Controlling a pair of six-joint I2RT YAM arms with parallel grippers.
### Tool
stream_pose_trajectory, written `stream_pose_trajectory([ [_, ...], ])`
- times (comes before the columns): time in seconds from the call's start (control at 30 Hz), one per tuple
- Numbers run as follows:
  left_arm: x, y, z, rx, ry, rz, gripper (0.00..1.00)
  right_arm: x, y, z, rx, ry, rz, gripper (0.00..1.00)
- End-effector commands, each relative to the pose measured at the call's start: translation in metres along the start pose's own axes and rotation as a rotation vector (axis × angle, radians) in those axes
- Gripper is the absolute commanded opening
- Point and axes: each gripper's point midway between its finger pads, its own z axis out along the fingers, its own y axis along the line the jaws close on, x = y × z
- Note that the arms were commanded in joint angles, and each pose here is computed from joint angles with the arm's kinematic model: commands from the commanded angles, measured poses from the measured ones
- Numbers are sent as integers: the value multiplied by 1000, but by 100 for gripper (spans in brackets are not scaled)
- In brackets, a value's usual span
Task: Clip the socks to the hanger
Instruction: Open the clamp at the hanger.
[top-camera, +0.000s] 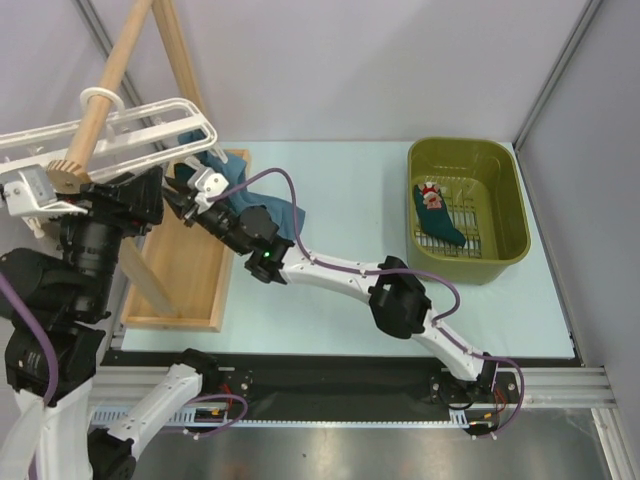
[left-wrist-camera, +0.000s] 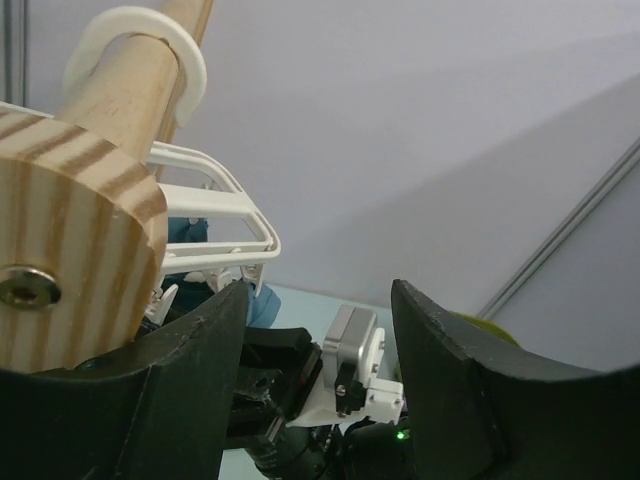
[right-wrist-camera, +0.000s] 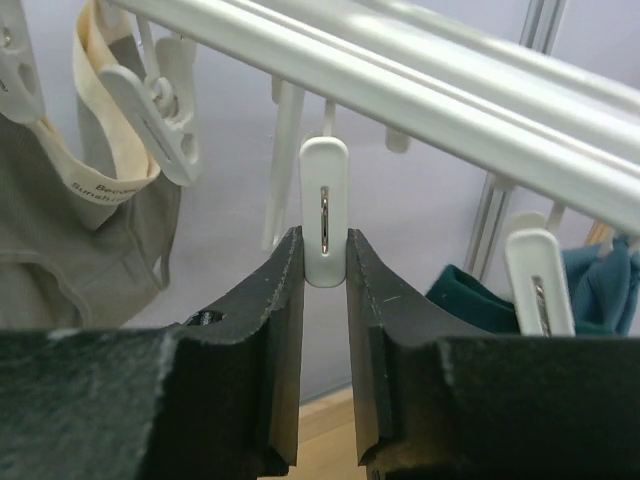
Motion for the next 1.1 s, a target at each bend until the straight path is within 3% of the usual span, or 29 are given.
stream_pose_trajectory([
  [0.0, 9, -4, 9, 0, 39, -33, 64, -56, -8, 4, 1, -65, 37, 5],
  [0.1, 16, -1, 14, -18, 44, -62, 64, -67, -14, 4, -5, -37, 52, 0],
  [0.33, 44, 1, 36, -46, 100, -105, 64, -99, -19, 9, -109, 19, 109, 0],
  [0.63, 61, 15, 49, -144, 112, -167, 65, -91, -29, -1, -227, 236, 207, 0],
  [0.83, 66, 27, 47, -240, 146, -211, 63, -104, -40, -12, -308, 307, 289, 0],
  [1.07, 83, 37, 46, -326, 203, -263, 61, -106, -22, -21, -389, 334, 322, 0],
])
